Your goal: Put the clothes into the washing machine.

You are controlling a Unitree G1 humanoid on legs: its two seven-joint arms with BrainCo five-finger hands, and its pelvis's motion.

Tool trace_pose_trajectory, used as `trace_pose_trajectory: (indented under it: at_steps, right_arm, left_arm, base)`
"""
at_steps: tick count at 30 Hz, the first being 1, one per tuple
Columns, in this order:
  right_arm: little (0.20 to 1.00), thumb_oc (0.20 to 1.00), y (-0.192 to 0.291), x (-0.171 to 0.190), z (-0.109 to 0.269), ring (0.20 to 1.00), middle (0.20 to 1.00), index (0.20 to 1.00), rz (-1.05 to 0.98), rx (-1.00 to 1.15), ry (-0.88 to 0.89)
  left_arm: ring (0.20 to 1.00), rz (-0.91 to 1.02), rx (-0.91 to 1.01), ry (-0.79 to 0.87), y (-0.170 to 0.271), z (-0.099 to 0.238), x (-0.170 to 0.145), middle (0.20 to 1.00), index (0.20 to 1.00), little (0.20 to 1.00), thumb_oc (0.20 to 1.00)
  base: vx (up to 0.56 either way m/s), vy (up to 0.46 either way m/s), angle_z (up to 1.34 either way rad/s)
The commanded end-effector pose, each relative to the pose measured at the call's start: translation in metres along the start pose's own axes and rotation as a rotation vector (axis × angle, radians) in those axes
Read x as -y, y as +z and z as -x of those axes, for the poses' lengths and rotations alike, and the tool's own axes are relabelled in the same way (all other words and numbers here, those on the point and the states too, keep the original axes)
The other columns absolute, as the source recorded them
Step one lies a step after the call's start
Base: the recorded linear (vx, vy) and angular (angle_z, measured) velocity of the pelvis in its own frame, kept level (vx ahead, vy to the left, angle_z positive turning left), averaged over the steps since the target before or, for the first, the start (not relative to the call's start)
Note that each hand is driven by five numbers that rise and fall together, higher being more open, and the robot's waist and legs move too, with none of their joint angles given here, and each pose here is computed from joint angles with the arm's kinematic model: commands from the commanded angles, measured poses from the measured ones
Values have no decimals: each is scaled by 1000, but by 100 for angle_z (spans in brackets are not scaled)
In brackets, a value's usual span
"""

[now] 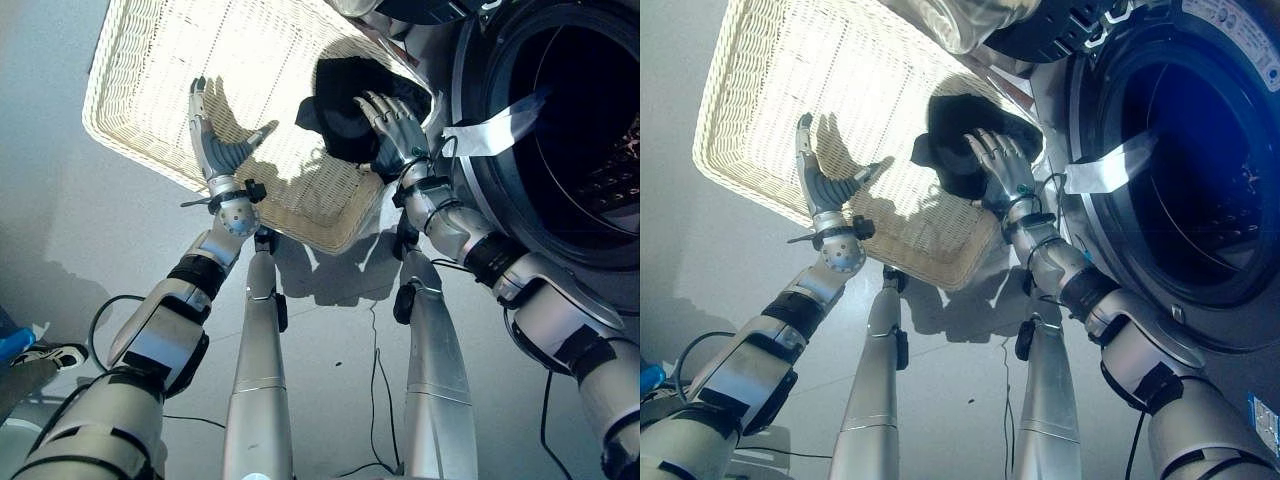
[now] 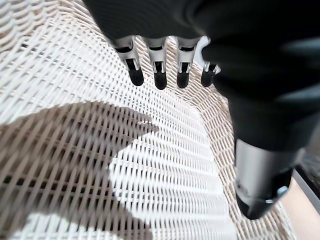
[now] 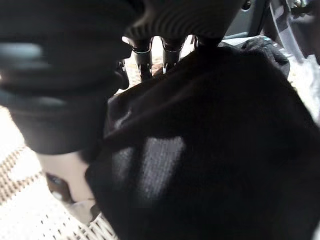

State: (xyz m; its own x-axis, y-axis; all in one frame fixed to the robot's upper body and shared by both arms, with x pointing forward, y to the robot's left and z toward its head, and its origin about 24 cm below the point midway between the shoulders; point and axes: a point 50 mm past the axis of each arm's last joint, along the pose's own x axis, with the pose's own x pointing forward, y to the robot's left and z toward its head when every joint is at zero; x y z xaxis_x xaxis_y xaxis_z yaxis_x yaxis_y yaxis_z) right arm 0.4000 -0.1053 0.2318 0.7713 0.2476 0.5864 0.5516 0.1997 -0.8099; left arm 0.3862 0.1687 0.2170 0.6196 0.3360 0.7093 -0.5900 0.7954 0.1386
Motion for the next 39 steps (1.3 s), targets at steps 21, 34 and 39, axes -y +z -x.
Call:
trace_pose_trajectory:
  at_steps: [21, 34, 39]
  right_arm:
    - [200, 200, -57, 4, -2, 200, 200, 200, 278, -228, 42]
    - [200, 200, -59, 9, 0, 200, 200, 200, 157, -253, -24]
    - [200, 200, -54, 12, -1, 200, 200, 200, -81, -307, -71]
  left_arm:
    - [1000, 98, 47, 18, 22, -6, 14, 1000, 1000, 1000, 1000]
    - [1000, 103, 51, 23, 21, -2, 13, 1000, 1000, 1000, 1000]
    - [1000, 104, 51, 26, 21, -1, 12, 1000, 1000, 1000, 1000]
  base:
    - [2, -1, 1]
    - [0, 0, 0]
    - [0, 0, 0]
